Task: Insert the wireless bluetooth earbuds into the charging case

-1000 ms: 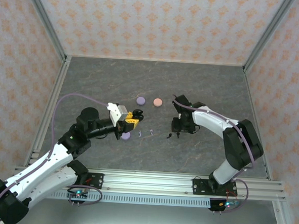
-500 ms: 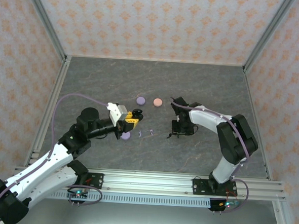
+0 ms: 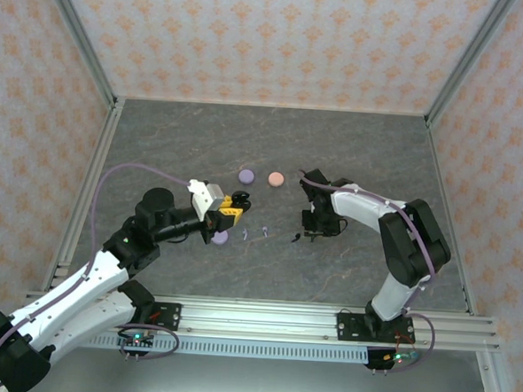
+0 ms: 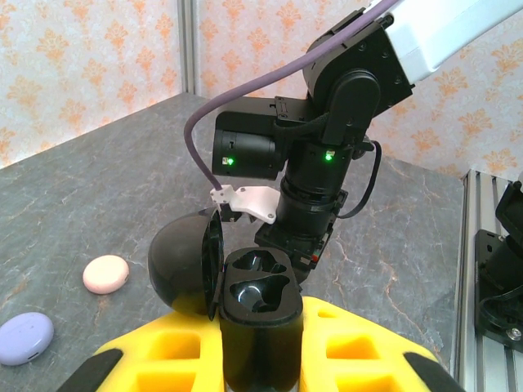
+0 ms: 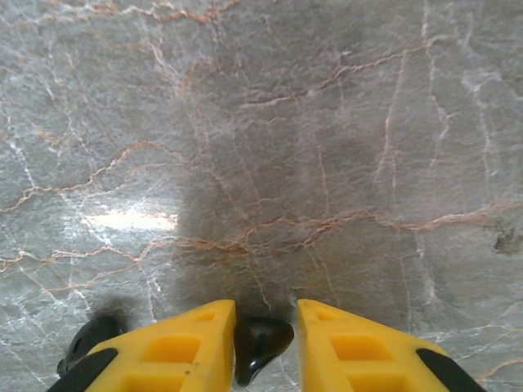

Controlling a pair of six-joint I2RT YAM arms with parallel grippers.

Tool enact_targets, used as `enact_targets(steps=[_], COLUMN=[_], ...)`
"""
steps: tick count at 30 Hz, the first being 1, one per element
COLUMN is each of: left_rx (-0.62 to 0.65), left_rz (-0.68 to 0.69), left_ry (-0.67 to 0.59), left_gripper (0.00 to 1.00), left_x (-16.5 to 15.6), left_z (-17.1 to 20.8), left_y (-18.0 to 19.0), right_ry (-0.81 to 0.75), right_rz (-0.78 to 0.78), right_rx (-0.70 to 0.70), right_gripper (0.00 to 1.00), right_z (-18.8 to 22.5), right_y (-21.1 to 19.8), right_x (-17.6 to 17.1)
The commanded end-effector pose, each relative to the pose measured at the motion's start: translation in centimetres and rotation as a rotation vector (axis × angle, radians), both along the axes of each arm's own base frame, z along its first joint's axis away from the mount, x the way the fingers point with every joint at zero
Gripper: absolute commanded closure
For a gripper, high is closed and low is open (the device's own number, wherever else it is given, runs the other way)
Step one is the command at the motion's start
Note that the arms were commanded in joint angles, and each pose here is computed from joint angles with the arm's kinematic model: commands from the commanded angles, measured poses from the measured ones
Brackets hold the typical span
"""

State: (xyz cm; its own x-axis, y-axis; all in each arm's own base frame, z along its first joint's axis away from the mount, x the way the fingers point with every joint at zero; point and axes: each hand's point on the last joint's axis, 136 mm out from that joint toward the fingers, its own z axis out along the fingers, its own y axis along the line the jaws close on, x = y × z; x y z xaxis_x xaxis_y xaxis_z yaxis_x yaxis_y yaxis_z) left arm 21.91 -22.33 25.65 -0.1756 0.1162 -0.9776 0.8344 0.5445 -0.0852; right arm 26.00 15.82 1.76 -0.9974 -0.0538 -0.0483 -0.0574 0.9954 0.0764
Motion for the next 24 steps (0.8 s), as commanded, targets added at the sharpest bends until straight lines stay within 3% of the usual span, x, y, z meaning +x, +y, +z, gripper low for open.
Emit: enact_targets(steps=[1, 11, 24], left_rx=[-0.003, -0.043, -0.143], left_rz=[0.008, 0.022, 0.015], left_ry=[-0.017, -0.019, -0.05], left_gripper=[1.0, 1.0, 1.0], left_x=[0.1, 0.8, 2.3], left_z=[0.5, 1.0, 3.0], left_y=[0.0, -0.3, -1.5], right_ry=[0.009, -0.195, -0.633], right_rz=[0.018, 0.032, 0.137], right_rx=[0.014, 0.107, 0.571], right_gripper=[0.76, 0.77, 0.77], right_z=[0.1, 5.6, 23.6], right_y=[0.6, 1.4, 6.8], right_x=[0.0, 2.1, 2.5])
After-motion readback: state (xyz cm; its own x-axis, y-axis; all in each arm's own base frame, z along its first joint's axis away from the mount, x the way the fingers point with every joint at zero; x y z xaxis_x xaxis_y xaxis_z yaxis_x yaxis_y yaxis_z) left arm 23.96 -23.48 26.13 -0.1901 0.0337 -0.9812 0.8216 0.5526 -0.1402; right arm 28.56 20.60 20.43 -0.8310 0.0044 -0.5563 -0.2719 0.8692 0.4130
